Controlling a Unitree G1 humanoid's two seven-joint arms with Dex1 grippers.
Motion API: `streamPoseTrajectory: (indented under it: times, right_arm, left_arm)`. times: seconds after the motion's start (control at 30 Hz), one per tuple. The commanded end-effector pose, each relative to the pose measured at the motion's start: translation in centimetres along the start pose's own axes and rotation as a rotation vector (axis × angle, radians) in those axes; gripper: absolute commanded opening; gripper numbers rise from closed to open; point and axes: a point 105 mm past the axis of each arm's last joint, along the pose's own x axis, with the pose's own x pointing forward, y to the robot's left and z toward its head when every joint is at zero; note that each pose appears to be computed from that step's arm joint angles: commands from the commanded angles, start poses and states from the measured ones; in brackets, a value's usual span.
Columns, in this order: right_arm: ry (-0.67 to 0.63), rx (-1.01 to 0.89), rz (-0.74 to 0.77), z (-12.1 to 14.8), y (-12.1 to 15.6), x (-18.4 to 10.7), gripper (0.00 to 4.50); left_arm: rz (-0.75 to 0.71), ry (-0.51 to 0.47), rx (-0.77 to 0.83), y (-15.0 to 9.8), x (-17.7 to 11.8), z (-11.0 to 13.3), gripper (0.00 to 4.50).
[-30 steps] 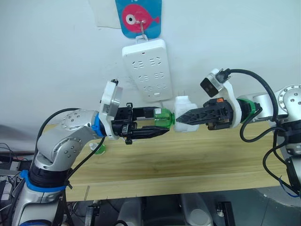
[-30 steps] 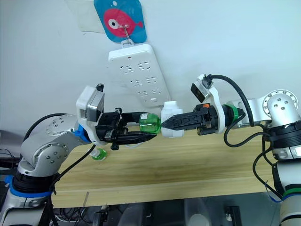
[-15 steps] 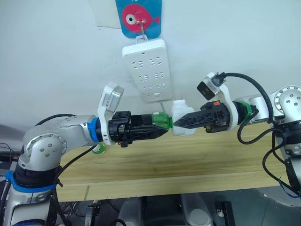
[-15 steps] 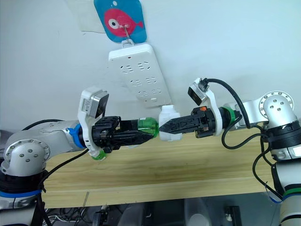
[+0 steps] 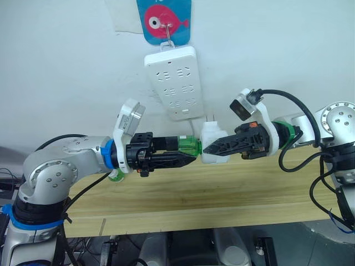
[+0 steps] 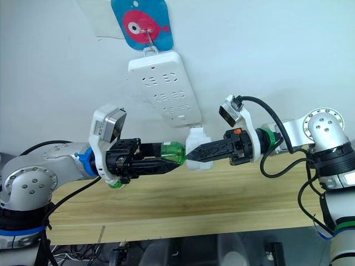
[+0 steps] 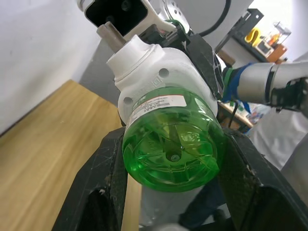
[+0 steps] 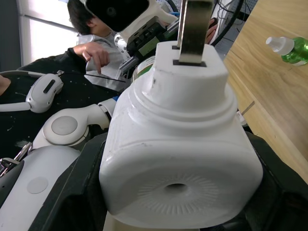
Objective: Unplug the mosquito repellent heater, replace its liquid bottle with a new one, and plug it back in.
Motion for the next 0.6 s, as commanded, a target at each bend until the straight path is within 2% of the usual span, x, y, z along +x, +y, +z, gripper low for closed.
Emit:
streamPoseTrajectory:
  times: [0.03,0.2,0.23,0.33,0.6]
  right_arm:
    - [0.055,0.005,0.002,-1.1,0.2,0.1,3.20]
    - [0.047,0.004,0.005,-1.0,0.2,0.1,3.20]
    - [0.044,0.005,0.007,-0.9,0.2,0.1,3.20]
    - [0.036,0.006,0.007,-0.8,0.2,0.0,3.20]
    - [-0.011,0.014,0.003,-0.1,-0.1,-0.4,3.20]
  left_arm:
    - [0.062,-0.075,0.095,0.6,-1.2,2.0,2.94]
    - [0.073,-0.094,0.154,0.8,-1.2,2.1,4.33]
    - [0.073,-0.095,0.162,0.7,-1.2,2.1,4.48]
    - [0.073,-0.107,0.226,0.7,-1.2,2.5,4.48]
    - [0.038,-0.165,0.572,-0.1,-1.1,4.1,4.48]
